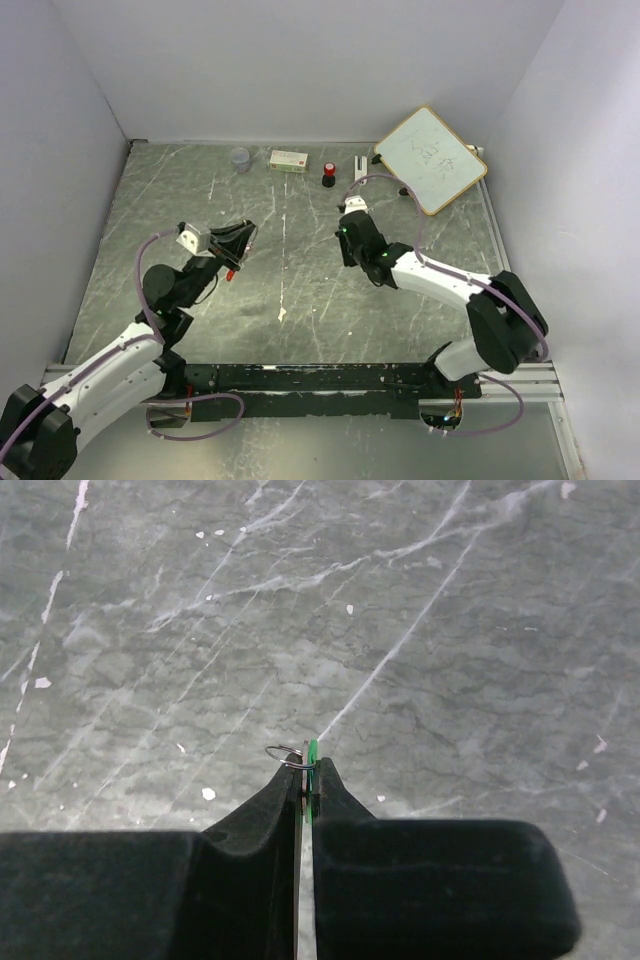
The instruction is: Remove the keys from the keyring
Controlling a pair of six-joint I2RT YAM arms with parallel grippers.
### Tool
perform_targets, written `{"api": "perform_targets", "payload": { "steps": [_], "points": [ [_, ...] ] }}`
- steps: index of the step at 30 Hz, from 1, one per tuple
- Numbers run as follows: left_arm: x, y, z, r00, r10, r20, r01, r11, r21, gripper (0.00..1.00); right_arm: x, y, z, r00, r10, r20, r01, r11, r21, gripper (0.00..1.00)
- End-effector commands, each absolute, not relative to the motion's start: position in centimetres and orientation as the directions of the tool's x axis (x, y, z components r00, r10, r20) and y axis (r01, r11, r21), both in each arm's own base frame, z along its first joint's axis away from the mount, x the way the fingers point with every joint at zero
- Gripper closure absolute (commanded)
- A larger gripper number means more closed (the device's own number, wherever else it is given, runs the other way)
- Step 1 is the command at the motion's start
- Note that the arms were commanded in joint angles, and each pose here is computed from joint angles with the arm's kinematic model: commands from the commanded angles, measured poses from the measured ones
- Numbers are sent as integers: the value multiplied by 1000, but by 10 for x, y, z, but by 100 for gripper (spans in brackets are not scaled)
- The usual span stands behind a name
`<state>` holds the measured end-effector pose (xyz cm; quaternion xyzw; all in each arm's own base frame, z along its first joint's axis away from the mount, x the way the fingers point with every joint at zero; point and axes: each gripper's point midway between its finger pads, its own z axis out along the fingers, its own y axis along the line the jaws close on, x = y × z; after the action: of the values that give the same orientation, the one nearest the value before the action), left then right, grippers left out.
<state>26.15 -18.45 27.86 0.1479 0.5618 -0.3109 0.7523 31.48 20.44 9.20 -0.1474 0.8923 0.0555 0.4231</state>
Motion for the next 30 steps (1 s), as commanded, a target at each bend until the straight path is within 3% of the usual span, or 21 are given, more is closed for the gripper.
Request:
{"api": "perform_targets", "payload": {
  "steps": [1,9,16,18,24,28,30],
  "points": [
    [258,-190,303,212,-343,-915,673,730,-118,93,326,213,74,-608,-185,-772,-310,951,16,100],
    [263,-196,297,192,-331,-924,678,725,-118,93,339,215,47,-642,-201,-740,-290,957,-9,99],
    [264,-198,295,185,-331,-925,684,719,-120,93,340,215,59,-628,-195,-753,-288,958,-7,51],
    [265,-199,295,183,-329,-926,684,719,-121,93,338,214,68,-617,-188,-764,-289,957,-2,45],
    [263,-202,299,176,-349,-920,699,703,-133,93,326,223,101,-556,-174,-812,-359,932,47,43],
    [262,-205,307,175,-364,-915,713,687,-137,93,311,243,126,-474,-143,-869,-458,883,104,55],
    [260,-207,312,177,-373,-911,725,675,-136,93,302,254,135,-440,-112,-891,-511,847,146,56]
  ]
}}
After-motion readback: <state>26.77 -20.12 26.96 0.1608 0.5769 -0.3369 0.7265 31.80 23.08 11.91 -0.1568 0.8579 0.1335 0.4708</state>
